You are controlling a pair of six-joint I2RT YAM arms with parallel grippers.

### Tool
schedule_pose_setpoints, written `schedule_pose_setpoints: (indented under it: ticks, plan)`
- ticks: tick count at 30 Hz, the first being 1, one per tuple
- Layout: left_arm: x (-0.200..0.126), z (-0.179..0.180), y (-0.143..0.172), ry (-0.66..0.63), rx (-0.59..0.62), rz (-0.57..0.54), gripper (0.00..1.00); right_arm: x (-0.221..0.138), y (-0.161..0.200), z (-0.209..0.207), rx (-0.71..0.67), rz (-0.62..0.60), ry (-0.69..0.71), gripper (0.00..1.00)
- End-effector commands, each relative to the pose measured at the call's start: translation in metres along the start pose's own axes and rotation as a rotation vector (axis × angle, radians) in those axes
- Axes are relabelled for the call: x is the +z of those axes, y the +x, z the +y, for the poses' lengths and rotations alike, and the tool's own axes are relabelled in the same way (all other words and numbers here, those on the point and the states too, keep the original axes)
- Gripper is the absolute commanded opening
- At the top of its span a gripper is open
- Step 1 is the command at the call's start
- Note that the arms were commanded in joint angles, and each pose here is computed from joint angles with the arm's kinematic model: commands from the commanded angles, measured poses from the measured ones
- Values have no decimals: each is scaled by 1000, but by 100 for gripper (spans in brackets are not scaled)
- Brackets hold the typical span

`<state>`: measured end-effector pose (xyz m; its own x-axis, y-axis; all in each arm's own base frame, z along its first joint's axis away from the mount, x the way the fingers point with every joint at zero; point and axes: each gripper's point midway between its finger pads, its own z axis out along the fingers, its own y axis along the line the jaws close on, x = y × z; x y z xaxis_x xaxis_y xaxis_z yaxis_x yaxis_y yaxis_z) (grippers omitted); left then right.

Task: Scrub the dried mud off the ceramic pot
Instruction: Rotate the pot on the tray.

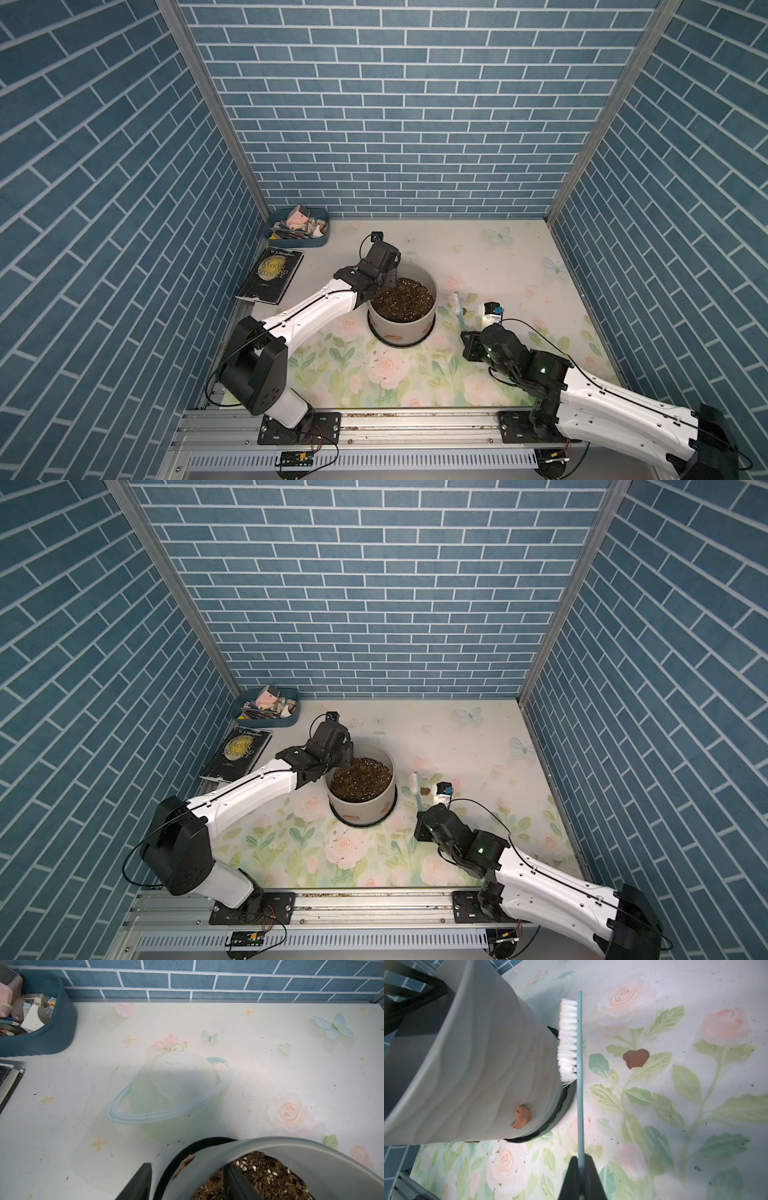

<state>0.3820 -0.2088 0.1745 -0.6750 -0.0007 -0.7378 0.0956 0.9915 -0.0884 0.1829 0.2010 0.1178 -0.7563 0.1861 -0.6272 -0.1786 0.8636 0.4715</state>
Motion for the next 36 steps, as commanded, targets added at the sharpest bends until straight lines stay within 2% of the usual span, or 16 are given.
schedule_pose_setpoints:
  ticks: [1, 9, 15, 20, 25, 33, 36]
  plan:
    - [0, 12, 8, -53, 5, 6, 50, 1, 2, 1, -13, -4, -13, 0]
    - [-13, 28, 16, -101, 11, 15, 19, 4, 3, -1, -15, 3, 3, 0]
    - [-30, 37, 19, -106, 17, 16, 0, 5, 1, -8, 24, 0, 29, 0]
    - [-45, 37, 21, -69, 2, 20, 0, 18, 11, -12, 30, 48, 37, 0]
    - [-54, 28, 24, 9, -48, 17, 0, 33, 15, -8, 32, 40, 9, 0]
    - [-50, 25, 34, 33, -56, 30, 0, 44, 13, 13, -6, 14, -94, 0]
    - [-49, 24, 36, 40, -61, 32, 0, 48, 13, 16, -21, 31, -79, 0]
